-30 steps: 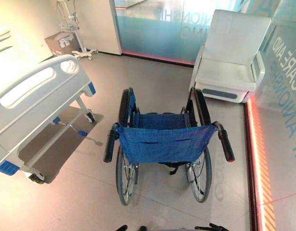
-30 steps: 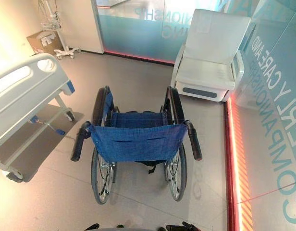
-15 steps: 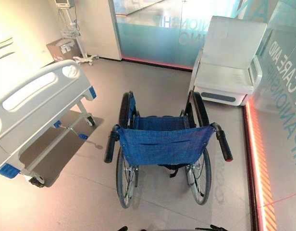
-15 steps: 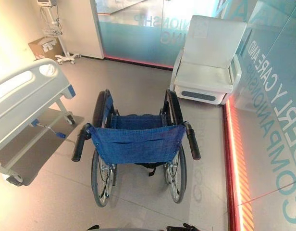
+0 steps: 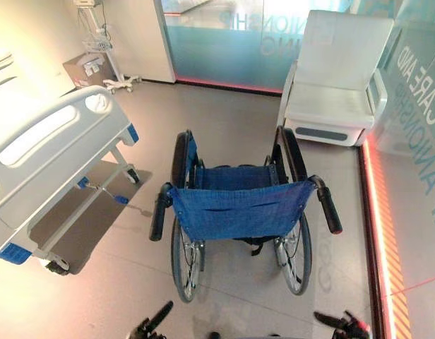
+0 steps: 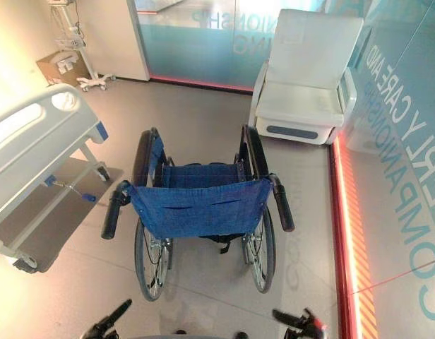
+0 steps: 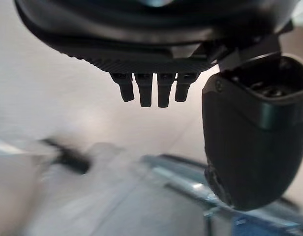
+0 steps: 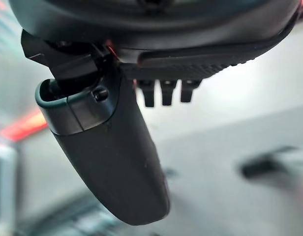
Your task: Push the wheelchair next to the bed
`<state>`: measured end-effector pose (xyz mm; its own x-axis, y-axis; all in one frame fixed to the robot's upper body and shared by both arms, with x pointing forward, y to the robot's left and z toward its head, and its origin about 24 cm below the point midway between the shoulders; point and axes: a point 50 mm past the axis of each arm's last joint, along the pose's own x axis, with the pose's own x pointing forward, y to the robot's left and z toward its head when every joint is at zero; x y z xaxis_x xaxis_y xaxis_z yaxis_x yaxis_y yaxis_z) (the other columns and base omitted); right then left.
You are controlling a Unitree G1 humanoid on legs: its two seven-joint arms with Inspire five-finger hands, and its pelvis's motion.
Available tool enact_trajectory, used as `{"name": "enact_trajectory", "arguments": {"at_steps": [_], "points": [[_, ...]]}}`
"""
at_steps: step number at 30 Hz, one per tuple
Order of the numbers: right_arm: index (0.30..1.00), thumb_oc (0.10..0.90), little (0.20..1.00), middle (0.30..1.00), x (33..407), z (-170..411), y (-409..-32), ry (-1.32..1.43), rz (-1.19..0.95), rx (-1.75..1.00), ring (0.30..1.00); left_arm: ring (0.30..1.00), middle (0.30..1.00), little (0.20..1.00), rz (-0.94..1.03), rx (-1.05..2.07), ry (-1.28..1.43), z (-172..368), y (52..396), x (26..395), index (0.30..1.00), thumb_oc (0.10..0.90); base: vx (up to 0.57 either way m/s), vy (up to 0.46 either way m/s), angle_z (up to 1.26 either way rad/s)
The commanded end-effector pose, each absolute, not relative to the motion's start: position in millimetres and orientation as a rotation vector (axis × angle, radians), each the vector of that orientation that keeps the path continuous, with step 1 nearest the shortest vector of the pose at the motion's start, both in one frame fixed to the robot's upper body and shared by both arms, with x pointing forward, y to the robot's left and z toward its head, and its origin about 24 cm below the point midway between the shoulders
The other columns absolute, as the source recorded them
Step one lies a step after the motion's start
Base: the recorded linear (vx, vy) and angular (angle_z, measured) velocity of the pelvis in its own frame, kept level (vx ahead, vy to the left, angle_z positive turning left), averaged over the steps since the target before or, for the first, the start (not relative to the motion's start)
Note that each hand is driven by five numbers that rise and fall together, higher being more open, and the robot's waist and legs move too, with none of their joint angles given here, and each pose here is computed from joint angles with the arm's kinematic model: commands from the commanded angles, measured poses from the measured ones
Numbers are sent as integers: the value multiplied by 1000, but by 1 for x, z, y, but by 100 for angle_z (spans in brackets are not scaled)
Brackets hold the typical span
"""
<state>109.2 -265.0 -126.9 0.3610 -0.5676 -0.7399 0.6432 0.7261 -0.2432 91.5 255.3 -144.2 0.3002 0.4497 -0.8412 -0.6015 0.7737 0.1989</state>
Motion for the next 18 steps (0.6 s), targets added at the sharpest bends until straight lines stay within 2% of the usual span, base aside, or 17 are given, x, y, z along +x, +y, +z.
{"name": "enact_trajectory", "arguments": {"at_steps": [1, 8, 18], "points": [[900, 800, 900, 900, 162, -65, -306, 519, -962, 47, 900, 900, 900, 900, 856, -114, 823, -112, 295, 123, 900, 800, 0, 0, 0], [900, 800, 900, 900, 188, 19, -330, 116, -1038, -13, 900, 900, 900, 900, 963, -72, 488, -51, 325, 153, 900, 800, 41, 6, 2], [900, 800, 900, 900, 208, 113, -321, -353, -1083, -97, 900, 900, 900, 900, 1005, 17, 44, 47, 338, 195, 900, 800, 37, 0, 1]]}}
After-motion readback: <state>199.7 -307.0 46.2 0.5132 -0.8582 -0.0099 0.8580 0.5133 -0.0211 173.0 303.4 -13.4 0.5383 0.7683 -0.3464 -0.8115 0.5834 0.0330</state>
